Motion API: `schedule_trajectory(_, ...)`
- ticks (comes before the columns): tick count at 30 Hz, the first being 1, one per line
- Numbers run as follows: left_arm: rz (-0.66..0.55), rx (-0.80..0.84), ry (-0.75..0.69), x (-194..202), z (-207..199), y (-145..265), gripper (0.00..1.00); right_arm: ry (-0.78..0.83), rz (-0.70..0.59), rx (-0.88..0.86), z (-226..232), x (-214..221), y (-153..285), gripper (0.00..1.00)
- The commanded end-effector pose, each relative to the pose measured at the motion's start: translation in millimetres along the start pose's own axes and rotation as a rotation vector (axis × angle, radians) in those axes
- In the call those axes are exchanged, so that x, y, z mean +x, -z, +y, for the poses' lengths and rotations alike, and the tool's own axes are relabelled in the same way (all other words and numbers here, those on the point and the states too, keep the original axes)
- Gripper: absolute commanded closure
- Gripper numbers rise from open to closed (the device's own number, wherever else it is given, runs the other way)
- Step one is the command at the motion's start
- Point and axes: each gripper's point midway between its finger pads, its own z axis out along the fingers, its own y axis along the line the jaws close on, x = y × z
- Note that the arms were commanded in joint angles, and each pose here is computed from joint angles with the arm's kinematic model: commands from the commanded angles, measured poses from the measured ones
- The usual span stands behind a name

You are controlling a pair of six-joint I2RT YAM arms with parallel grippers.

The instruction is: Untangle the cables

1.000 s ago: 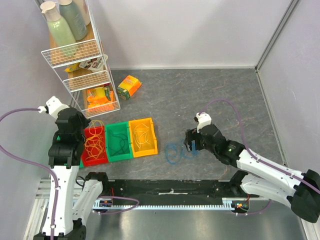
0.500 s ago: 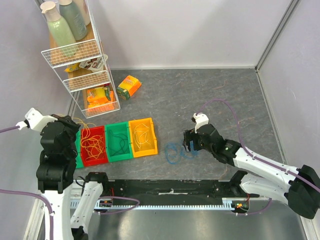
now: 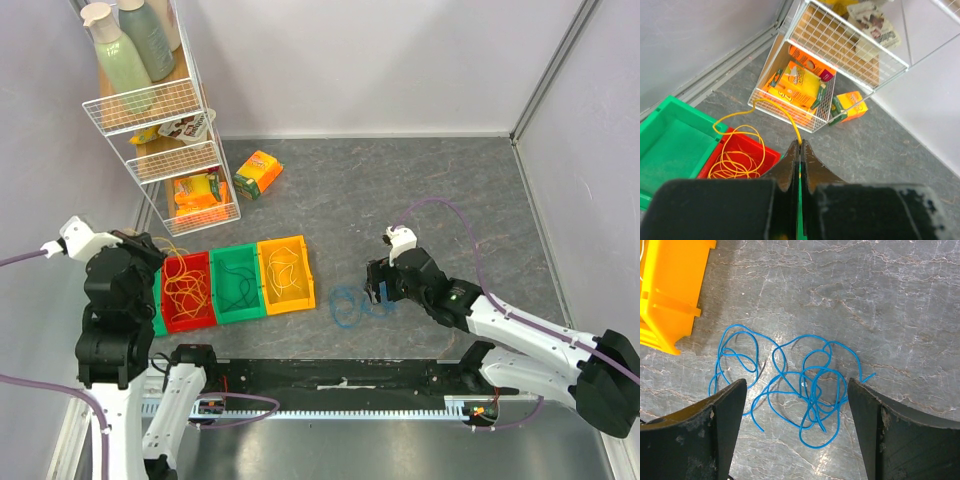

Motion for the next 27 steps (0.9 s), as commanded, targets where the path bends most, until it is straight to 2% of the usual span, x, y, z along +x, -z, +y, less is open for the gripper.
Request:
schedule_trajectory(1, 0.108, -0.016, -0.035, 35.2, -1.2, -23.1, 0.98, -0.018, -0.038, -0.023, 7.0, -13.6, -1.2, 0.11)
schedule_trajectory(4, 0.199, -0.112, -0.014, 68.2, 11.2, -40.9, 0.98, -0.020, -0.041, -0.024, 7.4, -14.7, -0.8, 0.11)
schedule_trajectory(7, 0.229, -0.198, -0.022, 96.0, 29.9, -57.0, 0.98, -0.028, -0.045, -0.021, 6.1, -14.0, 1.2, 0.11)
schedule_trajectory(14, 0.378, -0.313, -0.026, 152.2, 45.1, -82.3, 0.98, -0.036, -0.053, -0.007, 0.7, -9.8, 7.5, 0.11)
schedule_trajectory(18, 0.498, -0.430, 0.067, 190.9, 67.8, -84.6, 0.98, -0.034, -0.055, -0.004, 0.2, -12.1, 8.8, 0.11)
schedule_trajectory(22, 0.615, -0.430, 0.210, 219.3, 77.1, -91.6, 0.98, -0.031, -0.064, -0.002, -0.4, -14.0, 10.2, 0.11)
schedule_trajectory(27, 0.650, -0.499, 0.332, 234.2, 104.8, -104.1, 0.98, -0.027, -0.061, 0.006, -3.2, -10.9, 11.0, 0.11)
